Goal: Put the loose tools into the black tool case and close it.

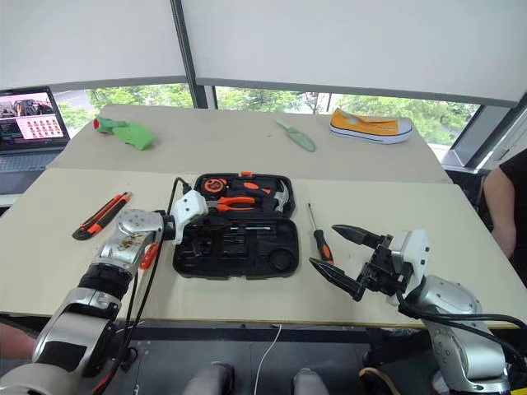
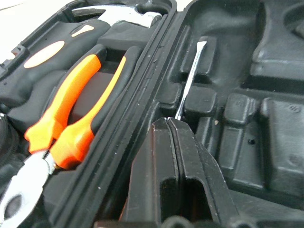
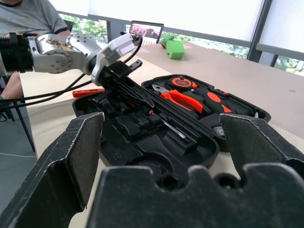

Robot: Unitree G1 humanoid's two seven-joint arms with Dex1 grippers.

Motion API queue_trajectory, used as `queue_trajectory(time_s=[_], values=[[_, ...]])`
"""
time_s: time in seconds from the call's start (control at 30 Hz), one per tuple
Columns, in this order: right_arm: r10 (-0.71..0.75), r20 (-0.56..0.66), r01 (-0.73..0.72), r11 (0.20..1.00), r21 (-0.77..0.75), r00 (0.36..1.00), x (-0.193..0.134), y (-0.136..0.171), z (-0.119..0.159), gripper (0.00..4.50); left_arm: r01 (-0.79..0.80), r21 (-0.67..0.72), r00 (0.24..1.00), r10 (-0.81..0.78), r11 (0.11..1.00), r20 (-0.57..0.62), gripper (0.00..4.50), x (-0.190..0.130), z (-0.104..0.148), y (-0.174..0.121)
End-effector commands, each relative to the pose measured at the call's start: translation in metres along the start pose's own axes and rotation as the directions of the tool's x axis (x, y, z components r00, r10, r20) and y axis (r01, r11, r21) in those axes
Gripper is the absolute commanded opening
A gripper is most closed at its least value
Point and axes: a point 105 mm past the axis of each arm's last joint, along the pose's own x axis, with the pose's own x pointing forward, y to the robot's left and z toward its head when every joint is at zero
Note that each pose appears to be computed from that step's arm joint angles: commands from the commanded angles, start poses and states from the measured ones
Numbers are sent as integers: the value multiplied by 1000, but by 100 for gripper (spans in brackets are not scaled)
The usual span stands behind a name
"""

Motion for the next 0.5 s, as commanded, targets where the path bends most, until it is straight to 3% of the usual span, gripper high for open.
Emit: queue_trajectory(time_s=[0.03,0.2,0.3,0.37,0.5], values=[[-108,21,109,993,-53,994,-13,-12,15,450,-51,19,963,44,998,266,164,-31,46,12],[-338,-158,316,937,-145,928,-41,-29,-9,450,-65,-4,966,64,998,250,342,-72,32,4],[-479,-347,452,877,-162,806,-80,-31,-40,450,12,-62,974,2,998,225,441,-109,17,-21],[-521,-445,512,845,-152,728,-105,-23,-56,450,25,-42,972,-14,999,236,441,-129,18,-36],[-492,-447,517,853,-74,747,-102,-12,-52,450,47,-45,977,-36,998,211,441,-144,15,-62]])
